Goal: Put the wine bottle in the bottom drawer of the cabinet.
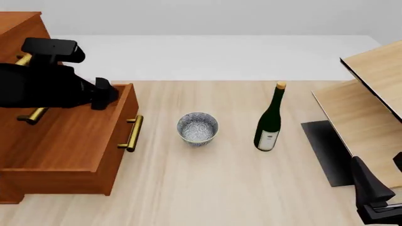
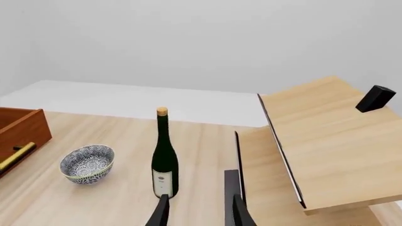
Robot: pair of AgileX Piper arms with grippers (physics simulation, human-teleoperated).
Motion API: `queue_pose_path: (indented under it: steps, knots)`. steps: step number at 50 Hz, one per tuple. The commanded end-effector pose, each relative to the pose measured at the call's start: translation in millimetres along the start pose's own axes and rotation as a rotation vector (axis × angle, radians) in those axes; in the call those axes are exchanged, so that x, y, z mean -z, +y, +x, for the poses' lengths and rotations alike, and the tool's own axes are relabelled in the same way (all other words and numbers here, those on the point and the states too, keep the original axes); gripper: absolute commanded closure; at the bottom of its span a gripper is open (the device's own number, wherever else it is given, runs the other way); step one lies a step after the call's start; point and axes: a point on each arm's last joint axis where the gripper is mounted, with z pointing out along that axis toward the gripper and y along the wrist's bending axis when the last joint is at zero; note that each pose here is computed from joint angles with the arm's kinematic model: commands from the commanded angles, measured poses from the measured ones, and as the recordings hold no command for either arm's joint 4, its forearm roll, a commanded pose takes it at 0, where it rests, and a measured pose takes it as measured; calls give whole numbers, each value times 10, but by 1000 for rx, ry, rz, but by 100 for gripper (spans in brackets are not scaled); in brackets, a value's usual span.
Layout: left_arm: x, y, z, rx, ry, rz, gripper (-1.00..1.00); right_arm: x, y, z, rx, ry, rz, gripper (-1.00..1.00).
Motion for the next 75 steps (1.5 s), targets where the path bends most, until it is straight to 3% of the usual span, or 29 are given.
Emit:
queue_pose_path:
  steps: [1,30,75]
  knots:
    - [-72,-11,160,1,35,4,-100,0,1,4,-2,3,-2,-100]
    - [-257,-67,687,16,115,25,-100,1,1,4,0,3,-2,-100]
    - [-440,-31,1018,46,135,15,-100,-2,3,15,2,11,-5,-100]
